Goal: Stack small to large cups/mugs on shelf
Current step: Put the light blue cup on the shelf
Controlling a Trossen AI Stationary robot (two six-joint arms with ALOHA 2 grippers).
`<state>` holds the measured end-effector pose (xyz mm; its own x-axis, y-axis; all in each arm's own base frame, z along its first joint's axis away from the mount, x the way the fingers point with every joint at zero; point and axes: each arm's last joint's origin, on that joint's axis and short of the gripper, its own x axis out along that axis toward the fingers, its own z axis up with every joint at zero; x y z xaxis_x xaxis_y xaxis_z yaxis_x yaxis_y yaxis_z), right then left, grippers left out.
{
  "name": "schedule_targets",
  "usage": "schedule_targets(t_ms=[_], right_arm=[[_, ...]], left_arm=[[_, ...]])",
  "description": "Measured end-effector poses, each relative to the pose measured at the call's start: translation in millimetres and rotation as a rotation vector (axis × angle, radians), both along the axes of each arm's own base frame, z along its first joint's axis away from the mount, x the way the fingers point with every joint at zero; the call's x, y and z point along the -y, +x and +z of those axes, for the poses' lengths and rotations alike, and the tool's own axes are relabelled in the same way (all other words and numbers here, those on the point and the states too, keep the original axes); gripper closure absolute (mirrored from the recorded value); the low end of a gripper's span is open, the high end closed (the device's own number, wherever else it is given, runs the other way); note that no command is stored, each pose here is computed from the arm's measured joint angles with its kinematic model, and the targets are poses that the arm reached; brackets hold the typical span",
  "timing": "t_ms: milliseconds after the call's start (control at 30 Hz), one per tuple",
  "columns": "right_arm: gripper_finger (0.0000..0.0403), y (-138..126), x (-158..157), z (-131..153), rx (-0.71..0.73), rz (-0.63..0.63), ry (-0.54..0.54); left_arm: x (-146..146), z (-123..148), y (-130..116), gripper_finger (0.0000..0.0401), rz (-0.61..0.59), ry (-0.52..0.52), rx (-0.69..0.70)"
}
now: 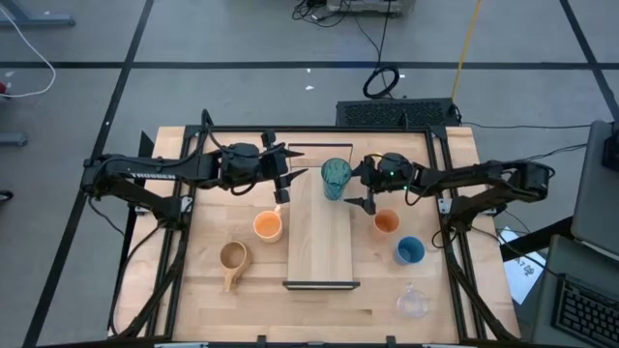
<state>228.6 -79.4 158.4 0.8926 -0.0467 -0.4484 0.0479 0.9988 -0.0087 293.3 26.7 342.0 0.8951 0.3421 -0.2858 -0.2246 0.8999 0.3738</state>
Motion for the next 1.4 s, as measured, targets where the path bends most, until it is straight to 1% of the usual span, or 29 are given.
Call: schedule_targets(t_ms=[133, 267, 367, 500, 733, 1000, 1167, 1400], right_arm=[[0.0010, -8.3, -1.0, 1.9, -0.074, -0.060, -0.033], [0.0019, -11.8, -0.9, 3.6, -0.098, -0.096, -0.049], [0.0036, -11.3, -2.1, 3.5, -0.095, -0.100, -0.032], [0.0069, -9.2, -5.0, 0.7, -0.103, -0.099, -0.001], [0.0127, -3.4, -8.0, 0.7, -0.061, -0.101, 0.027], [0.0178, -0.7, -7.4, 2.6, -0.024, -0.107, 0.030], [0.0201, 0.4, -7.0, 4.9, 0.002, -0.108, 0.023], [0.0218, 1.0, -6.8, 6.1, 0.015, -0.107, 0.019]], left_arm=[[0.0, 0.0, 0.0, 0.0212, 0.000, -0.001, 0.000], [0.0, 0.0, 0.0, 0.0212, 0.000, -0.002, 0.001], [0.0, 0.0, 0.0, 0.0212, 0.001, -0.003, 0.002], [0.0, 0.1, 0.0, 0.0212, 0.001, -0.003, 0.002], [0.0, 0.1, 0.0, 0.0212, 0.001, -0.002, 0.003], [0.0, 0.5, 0.2, 0.0212, 0.000, -0.001, 0.006], [0.0, 0.5, 0.2, 0.0212, 0.000, -0.001, 0.006], [0.0, 0.4, 0.1, 0.0212, 0.000, -0.001, 0.005]])
